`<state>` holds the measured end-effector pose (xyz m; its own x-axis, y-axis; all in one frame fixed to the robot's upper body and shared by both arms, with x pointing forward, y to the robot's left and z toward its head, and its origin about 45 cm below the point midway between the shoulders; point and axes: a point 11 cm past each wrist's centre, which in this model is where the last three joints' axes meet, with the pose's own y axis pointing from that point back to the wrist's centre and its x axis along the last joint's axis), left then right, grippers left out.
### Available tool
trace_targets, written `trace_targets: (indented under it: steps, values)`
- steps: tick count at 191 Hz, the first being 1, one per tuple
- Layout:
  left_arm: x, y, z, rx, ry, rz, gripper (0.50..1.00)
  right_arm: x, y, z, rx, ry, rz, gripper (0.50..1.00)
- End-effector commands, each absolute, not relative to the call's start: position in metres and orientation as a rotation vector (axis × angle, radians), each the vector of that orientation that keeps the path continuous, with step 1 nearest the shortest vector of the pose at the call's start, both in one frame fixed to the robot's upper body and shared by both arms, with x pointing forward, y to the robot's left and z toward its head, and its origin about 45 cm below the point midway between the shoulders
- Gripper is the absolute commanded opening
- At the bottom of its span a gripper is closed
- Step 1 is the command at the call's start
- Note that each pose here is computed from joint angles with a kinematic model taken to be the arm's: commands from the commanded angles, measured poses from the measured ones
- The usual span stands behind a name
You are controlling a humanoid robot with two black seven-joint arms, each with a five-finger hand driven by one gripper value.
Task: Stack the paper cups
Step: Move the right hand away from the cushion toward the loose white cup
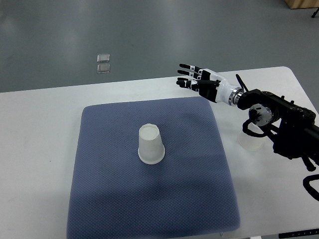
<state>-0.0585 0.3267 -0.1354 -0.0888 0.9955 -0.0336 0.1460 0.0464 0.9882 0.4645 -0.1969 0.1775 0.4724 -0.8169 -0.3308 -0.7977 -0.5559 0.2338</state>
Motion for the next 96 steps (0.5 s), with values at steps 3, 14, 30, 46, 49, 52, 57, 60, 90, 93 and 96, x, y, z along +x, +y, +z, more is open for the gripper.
trace_targets:
  steps: [3, 14, 30, 46, 49, 52, 57, 60, 90, 93, 96]
  values:
    - [-0.059, 0.328, -0.135, 1.248, 1.401, 1.172, 1.000, 0.463, -0.198, 0.175, 2.653, -1.459, -0.647, 0.928]
    - [-0.059, 0.329, -0.135, 1.250, 1.401, 1.175, 1.000, 0.463, -0.197, 0.176, 2.655, -1.458, -0.646, 0.928]
    - [-0.058, 0.327, -0.135, 1.245, 1.402, 1.170, 1.000, 0.463, -0.197, 0.175, 2.654, -1.459, -0.648, 0.928]
    - [-0.058, 0.326, -0.135, 1.243, 1.403, 1.168, 1.000, 0.464, -0.200, 0.176, 2.653, -1.471, -0.647, 0.928]
    - [-0.058, 0.326, -0.135, 1.243, 1.403, 1.168, 1.000, 0.464, -0.202, 0.177, 2.651, -1.478, -0.643, 0.928]
    - [-0.058, 0.326, -0.135, 1.243, 1.403, 1.168, 1.000, 0.465, -0.202, 0.177, 2.648, -1.481, -0.642, 0.926]
    - [-0.058, 0.326, -0.135, 1.243, 1.403, 1.168, 1.000, 0.466, -0.205, 0.178, 2.642, -1.491, -0.636, 0.928]
    - [-0.058, 0.326, -0.135, 1.243, 1.403, 1.168, 1.000, 0.466, -0.207, 0.178, 2.639, -1.495, -0.634, 0.928]
    - [-0.059, 0.330, -0.135, 1.253, 1.399, 1.175, 1.000, 0.467, -0.215, 0.182, 2.634, -1.473, -0.593, 0.928]
    - [-0.059, 0.330, -0.135, 1.253, 1.399, 1.175, 1.000, 0.468, -0.218, 0.183, 2.631, -1.478, -0.589, 0.928]
    - [-0.058, 0.330, -0.135, 1.251, 1.399, 1.176, 1.000, 0.468, -0.224, 0.184, 2.627, -1.482, -0.580, 0.928]
